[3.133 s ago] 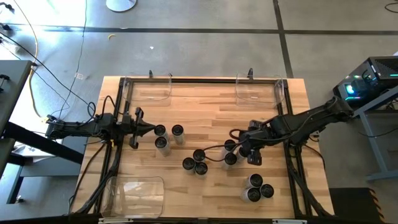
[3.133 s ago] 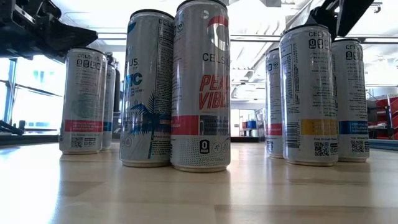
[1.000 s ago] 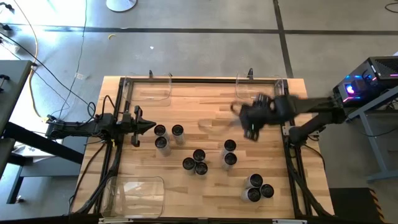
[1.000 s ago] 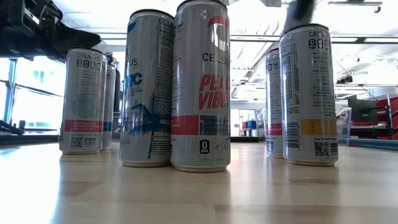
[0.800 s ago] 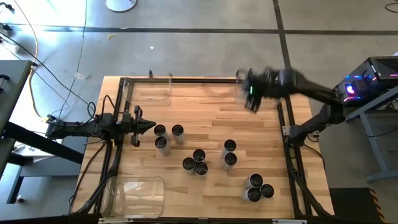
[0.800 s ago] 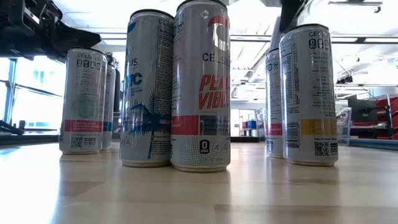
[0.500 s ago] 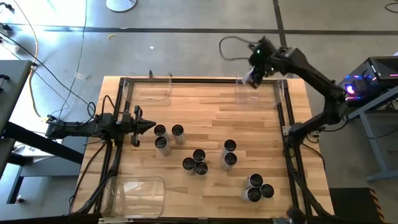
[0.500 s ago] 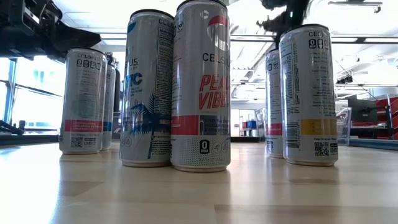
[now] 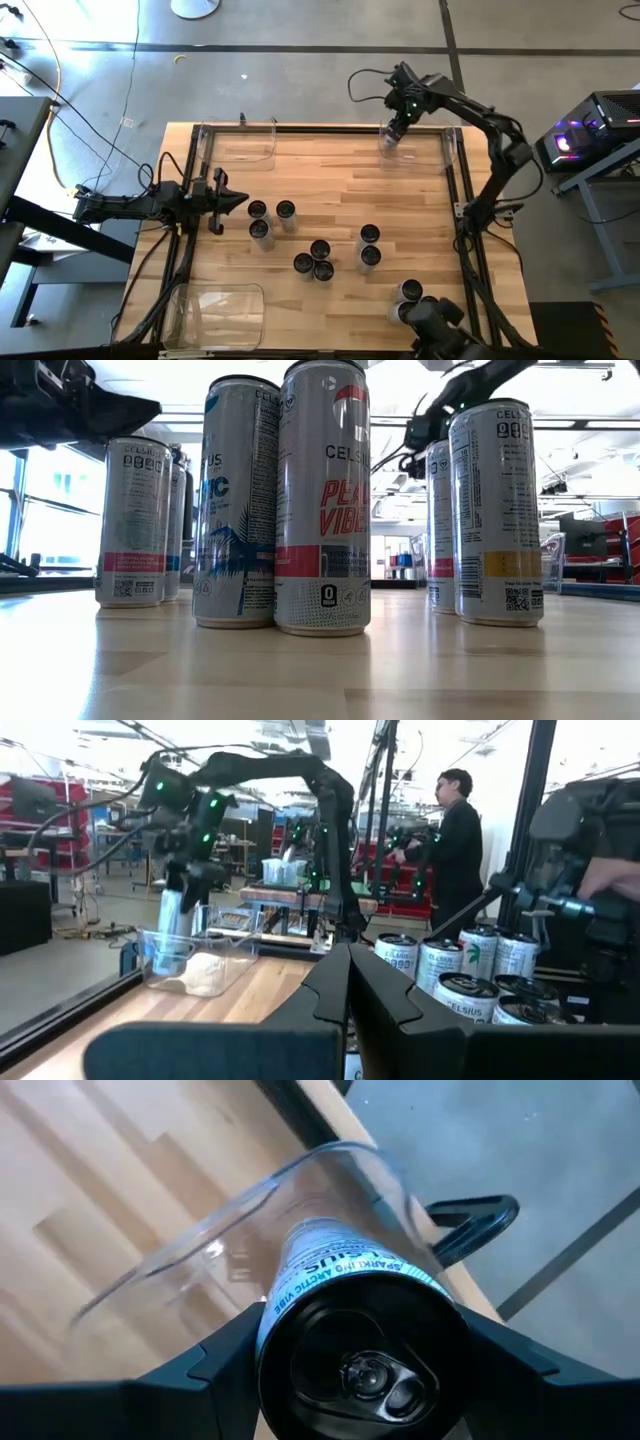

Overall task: Sort soda cans
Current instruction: Put the white-blue soda can into the top right transparent bin

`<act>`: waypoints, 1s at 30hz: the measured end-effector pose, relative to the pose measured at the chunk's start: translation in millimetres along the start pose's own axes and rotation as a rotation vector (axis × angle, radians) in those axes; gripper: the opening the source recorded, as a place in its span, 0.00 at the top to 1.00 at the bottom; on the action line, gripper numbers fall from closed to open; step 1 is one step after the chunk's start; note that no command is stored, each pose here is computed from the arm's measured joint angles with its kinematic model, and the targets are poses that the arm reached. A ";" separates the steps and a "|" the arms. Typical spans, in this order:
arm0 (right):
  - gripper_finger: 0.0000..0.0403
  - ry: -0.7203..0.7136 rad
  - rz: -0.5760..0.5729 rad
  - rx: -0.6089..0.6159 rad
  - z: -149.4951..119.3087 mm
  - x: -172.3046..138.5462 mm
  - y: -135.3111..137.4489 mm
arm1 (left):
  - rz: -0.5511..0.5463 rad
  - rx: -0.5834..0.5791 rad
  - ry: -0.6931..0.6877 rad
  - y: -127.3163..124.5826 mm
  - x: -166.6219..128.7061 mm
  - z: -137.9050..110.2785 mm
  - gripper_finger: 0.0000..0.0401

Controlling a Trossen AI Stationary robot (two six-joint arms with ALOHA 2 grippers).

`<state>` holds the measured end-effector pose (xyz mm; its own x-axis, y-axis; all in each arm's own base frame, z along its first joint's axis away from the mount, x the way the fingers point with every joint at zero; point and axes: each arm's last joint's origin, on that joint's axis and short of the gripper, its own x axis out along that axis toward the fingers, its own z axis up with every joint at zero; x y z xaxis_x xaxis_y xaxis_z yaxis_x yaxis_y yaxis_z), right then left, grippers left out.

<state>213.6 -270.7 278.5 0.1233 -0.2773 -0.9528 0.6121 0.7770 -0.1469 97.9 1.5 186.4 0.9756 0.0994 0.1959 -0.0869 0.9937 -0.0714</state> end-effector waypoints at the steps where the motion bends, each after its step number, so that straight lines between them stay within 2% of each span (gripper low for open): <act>1: 0.40 0.008 0.001 -0.002 1.8 3.5 -0.5 | 0.000 0.000 -0.003 0.0 0.0 0.3 1.00; 13: 0.40 0.003 0.000 -0.036 10.9 15.3 -2.0 | 0.001 0.001 -0.004 0.0 0.0 0.4 1.00; 19: 0.14 -0.004 -0.003 -0.032 10.4 14.4 -2.0 | 0.001 0.001 -0.002 0.0 0.0 0.2 1.00; 22: 0.10 -0.043 -0.014 -0.031 7.8 -0.4 -2.4 | 0.003 0.007 -0.004 0.1 0.0 0.4 1.00; 30: 0.08 -0.207 -0.097 -0.014 -6.8 -58.4 -4.2 | 0.003 0.008 -0.003 0.1 0.0 0.3 1.00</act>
<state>198.5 -253.9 333.0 0.2228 -0.4599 -0.8595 0.6183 0.7483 -0.2401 97.8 1.6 186.7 0.9746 0.1028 0.1990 -0.0918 0.9937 -0.0640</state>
